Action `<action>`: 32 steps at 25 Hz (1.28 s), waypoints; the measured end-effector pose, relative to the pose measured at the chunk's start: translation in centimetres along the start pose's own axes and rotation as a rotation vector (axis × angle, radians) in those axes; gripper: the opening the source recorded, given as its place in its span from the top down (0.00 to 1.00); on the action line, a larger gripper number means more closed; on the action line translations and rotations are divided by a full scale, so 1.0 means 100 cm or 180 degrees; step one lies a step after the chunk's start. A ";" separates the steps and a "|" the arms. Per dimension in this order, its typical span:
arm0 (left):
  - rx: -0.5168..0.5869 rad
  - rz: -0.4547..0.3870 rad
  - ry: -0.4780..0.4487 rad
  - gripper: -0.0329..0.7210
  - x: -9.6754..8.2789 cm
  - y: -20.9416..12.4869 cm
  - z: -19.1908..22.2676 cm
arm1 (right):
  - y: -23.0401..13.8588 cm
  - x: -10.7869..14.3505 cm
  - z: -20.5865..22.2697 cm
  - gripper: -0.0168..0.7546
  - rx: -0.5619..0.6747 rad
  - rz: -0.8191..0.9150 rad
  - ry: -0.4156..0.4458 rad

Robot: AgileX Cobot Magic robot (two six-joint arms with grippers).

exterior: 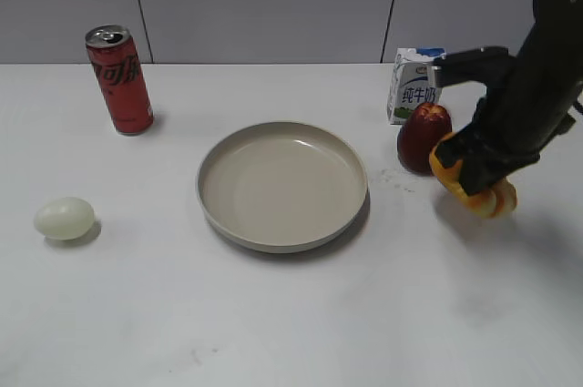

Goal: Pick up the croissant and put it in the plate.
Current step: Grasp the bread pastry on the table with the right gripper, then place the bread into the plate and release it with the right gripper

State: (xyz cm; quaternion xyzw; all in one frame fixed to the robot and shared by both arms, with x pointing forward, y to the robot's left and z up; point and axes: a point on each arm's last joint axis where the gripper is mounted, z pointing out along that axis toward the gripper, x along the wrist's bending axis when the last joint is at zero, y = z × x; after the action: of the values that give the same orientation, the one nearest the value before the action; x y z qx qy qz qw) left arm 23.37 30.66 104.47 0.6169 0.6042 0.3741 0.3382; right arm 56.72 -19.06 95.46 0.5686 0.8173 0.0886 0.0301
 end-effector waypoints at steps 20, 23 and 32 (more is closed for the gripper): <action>0.0000 0.0000 0.0000 0.22 0.000 0.000 0.000 | 0.093 0.182 0.017 0.87 -0.0301 -0.1943 0.0050; 0.0000 0.0000 0.0000 0.22 0.000 0.000 0.000 | 0.095 0.183 0.040 0.87 -0.0061 -0.1951 0.0026; 0.0000 0.0000 0.0000 0.22 0.000 0.000 0.000 | 0.093 0.186 0.053 0.27 0.0085 -0.1882 0.0146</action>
State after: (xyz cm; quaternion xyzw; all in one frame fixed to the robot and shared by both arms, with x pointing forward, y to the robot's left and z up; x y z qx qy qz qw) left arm 23.37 30.66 104.47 0.6169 0.6042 0.3741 0.3382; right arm 59.56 2.06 92.88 0.3041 0.9490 0.0781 0.0286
